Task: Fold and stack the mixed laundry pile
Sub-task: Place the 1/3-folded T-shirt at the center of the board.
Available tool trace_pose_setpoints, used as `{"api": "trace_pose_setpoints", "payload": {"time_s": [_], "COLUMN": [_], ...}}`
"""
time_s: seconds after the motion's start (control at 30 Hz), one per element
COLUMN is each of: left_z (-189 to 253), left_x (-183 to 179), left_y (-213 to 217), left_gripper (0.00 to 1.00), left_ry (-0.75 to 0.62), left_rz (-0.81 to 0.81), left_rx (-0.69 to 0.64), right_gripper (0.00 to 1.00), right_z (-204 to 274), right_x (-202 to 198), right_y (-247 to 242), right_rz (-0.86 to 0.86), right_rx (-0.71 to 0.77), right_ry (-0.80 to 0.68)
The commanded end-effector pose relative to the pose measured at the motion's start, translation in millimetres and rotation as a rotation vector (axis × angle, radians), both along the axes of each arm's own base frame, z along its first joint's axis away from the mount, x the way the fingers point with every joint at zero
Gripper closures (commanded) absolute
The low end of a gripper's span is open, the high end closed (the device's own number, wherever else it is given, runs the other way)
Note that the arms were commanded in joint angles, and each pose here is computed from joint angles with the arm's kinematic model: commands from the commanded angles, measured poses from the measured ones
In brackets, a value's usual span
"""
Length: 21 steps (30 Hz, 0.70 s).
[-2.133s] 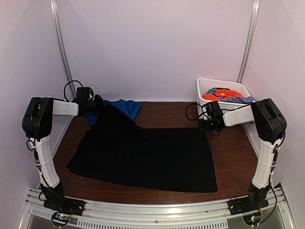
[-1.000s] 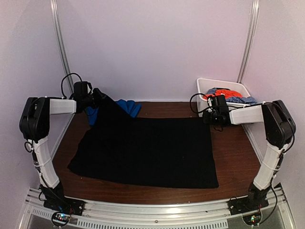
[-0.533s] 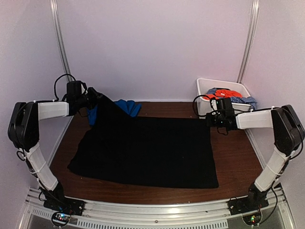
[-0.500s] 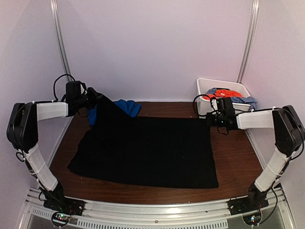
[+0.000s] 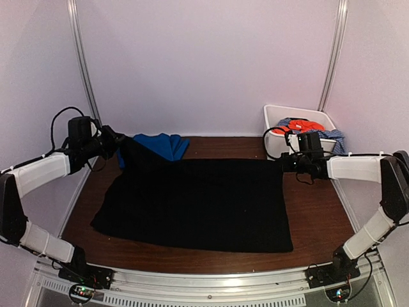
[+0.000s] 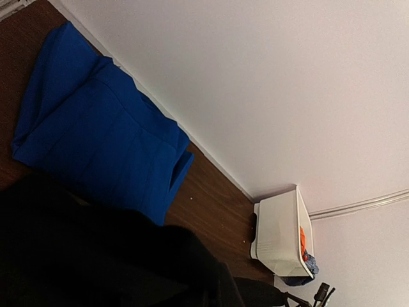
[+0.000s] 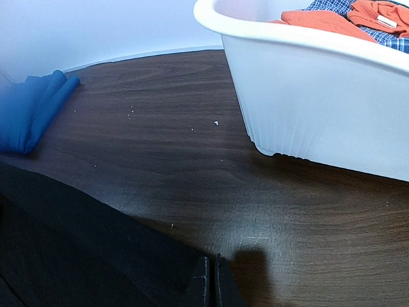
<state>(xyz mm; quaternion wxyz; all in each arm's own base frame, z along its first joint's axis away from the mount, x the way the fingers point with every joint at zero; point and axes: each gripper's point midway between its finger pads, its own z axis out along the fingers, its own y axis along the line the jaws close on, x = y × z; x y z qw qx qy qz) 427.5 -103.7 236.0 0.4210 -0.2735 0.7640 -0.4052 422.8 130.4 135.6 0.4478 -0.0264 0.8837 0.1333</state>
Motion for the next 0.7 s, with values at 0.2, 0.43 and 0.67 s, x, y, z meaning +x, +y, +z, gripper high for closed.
{"api": "trace_pose_setpoints", "payload": {"time_s": [0.2,0.43,0.67], "left_z": [-9.7,-19.1,-55.4], "left_x": [33.3,106.8,161.2], "left_y": [5.1,-9.9,-21.8], "left_gripper": [1.00,1.00,0.85], "left_ry": [-0.024,-0.083,-0.057], "left_rz": [0.032,-0.001,-0.043], "left_rx": [0.070,0.057,0.070], "right_gripper": [1.00,1.00,0.82], "right_z": [-10.8,-37.2,-58.1], "right_x": [19.2,42.6,53.4], "right_y": [-12.4,-28.0,-41.0], "right_rz": [-0.079,-0.170,-0.232], "right_rx": [-0.033,-0.112,-0.159], "right_ry": [0.009,0.052,0.119]}}
